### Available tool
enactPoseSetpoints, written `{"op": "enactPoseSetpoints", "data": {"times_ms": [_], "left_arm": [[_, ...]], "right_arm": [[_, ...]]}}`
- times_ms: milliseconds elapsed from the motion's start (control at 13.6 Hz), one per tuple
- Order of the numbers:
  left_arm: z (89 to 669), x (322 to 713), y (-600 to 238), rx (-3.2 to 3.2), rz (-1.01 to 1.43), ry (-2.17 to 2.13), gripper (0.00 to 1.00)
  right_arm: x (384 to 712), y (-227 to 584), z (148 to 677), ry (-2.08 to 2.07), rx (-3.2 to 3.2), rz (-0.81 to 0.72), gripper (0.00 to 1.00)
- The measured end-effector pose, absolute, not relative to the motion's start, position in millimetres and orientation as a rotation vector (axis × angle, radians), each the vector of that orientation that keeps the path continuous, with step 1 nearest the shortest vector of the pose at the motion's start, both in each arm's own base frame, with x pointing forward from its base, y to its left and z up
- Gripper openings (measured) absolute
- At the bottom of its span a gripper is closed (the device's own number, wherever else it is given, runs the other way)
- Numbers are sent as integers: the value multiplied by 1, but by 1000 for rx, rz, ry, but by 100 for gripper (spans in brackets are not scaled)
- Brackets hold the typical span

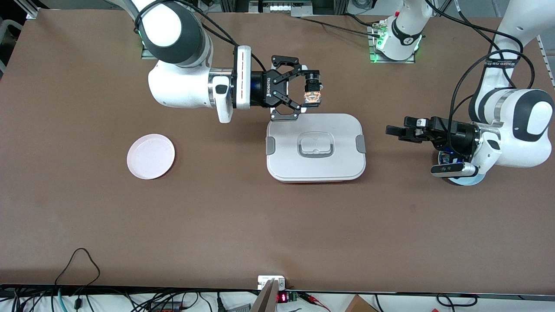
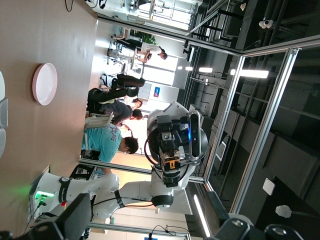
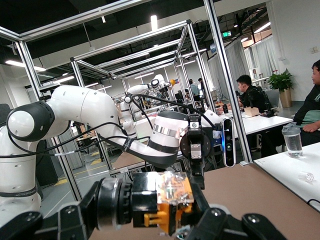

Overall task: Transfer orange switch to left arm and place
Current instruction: 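Grasp the orange switch with the left gripper from the right gripper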

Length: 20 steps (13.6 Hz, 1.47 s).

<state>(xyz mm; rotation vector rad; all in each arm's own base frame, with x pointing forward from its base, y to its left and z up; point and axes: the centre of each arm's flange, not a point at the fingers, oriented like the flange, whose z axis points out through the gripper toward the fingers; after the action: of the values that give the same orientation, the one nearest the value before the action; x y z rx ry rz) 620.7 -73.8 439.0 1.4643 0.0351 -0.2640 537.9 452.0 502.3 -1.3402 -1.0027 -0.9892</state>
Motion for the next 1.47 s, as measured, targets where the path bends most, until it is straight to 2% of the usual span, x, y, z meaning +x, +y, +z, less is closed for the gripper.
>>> {"op": "enactPoseSetpoints", "data": {"times_ms": [441,881,1469], "left_arm": [[528,596,-94,1533,-284,26,100],[507,558,-182,1626,-307,101,100],[505,548,-228,1675,-398,275,100]], "right_arm": [[533,458,502,-1005,-1336,-982,72],[533,459,497,-1002,-1342,-974,72],[531,461,496,-1003,-1340,-969,72]]}}
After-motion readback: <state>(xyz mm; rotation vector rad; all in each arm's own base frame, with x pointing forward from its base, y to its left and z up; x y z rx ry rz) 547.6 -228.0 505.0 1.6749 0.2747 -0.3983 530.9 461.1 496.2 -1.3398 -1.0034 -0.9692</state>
